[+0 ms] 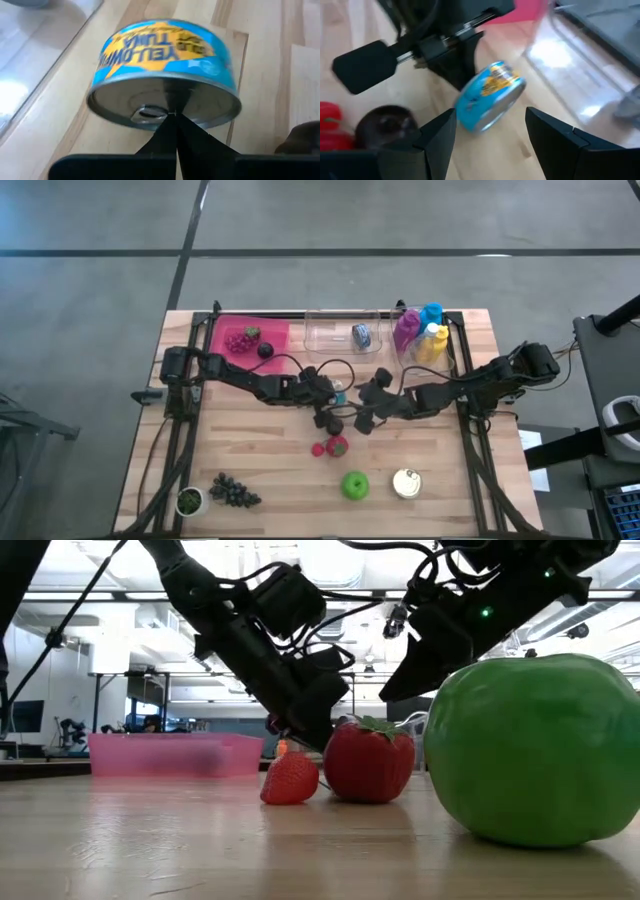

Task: Pick & Place Food Item
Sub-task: Put the light blue tuna can into the left transparent bin

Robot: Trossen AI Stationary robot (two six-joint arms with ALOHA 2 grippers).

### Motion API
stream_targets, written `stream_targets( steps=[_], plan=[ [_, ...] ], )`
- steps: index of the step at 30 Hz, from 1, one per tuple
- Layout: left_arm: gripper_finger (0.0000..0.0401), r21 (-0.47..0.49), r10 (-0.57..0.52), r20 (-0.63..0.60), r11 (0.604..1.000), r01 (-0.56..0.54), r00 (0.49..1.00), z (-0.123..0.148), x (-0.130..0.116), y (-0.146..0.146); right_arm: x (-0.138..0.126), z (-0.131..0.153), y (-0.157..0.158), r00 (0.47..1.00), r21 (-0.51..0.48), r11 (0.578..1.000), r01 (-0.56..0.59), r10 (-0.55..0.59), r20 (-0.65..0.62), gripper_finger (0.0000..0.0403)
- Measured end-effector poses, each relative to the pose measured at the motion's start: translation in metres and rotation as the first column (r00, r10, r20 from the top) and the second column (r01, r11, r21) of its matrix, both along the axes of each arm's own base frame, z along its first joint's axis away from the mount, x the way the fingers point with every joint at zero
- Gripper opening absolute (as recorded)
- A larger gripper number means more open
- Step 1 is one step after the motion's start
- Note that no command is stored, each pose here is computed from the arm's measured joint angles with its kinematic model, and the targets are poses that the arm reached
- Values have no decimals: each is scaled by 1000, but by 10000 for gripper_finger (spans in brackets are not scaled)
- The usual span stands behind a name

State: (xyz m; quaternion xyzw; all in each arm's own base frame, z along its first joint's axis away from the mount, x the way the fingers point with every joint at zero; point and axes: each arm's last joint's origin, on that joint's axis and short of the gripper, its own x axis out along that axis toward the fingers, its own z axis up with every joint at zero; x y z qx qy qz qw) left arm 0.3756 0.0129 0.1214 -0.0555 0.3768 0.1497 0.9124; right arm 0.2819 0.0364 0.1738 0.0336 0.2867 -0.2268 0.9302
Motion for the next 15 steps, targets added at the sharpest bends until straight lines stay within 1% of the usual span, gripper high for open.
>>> stream_targets(
  steps=[4,9,15],
  plan=[
    [1,0,0,16,1000,0,1000,1,1,0,0,-1,2,999,41,998,-47,47,-6,233],
    [1,0,0,21,1000,0,1000,1,1,0,1,-5,2,999,37,998,-44,45,-22,233],
    [1,0,0,19,1000,0,1000,1,1,0,10,-23,2,998,25,999,-46,47,-41,233]
  ],
)
